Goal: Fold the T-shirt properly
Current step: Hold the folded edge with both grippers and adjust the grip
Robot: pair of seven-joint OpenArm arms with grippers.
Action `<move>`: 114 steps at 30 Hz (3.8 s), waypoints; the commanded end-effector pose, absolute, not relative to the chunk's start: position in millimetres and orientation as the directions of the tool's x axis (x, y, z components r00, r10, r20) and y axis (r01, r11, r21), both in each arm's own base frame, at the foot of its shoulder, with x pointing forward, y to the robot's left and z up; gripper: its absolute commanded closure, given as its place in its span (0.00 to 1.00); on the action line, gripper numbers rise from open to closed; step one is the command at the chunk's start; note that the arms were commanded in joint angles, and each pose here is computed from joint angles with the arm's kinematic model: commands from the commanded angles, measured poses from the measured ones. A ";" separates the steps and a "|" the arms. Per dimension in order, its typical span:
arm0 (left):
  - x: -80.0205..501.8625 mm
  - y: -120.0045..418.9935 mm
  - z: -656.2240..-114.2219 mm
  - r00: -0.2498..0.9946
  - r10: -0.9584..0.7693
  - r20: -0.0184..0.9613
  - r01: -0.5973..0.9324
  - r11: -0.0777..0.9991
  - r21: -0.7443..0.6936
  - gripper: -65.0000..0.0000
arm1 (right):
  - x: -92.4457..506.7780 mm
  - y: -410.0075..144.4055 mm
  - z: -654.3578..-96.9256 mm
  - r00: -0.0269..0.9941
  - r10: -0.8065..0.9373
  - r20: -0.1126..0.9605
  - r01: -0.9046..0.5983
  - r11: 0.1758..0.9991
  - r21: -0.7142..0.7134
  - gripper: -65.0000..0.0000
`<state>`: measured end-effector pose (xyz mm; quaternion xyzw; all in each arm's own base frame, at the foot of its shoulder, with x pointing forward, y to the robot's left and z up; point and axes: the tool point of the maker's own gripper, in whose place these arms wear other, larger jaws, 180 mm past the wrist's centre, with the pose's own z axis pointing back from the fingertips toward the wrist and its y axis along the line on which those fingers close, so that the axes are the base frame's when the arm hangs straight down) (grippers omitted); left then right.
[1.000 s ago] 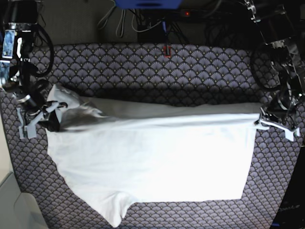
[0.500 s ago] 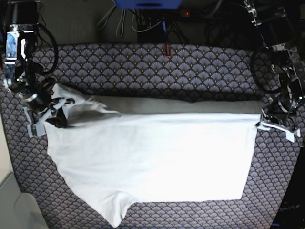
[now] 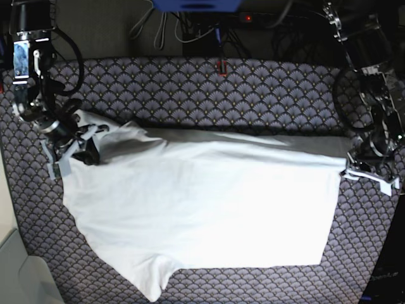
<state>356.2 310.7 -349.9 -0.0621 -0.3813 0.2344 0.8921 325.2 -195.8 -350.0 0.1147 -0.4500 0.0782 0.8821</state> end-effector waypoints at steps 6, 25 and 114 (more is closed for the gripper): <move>367.6 322.7 -337.9 0.565 0.468 0.680 -0.378 0.879 -0.291 0.98 | 335.1 -201.7 -333.6 0.538 0.033 0.842 -0.239 0.964 0.116 1.00; 375.5 322.9 -331.9 0.553 0.473 0.686 -0.375 0.876 -0.302 0.71 | 352.9 -209.9 -327.6 0.525 0.021 0.851 -0.221 0.969 0.113 1.00; 316.2 316.2 -419.5 0.689 0.383 0.615 -0.362 0.917 -0.165 0.25 | 300.5 -217.1 -344.0 0.573 -0.001 0.820 -0.177 0.976 0.125 0.53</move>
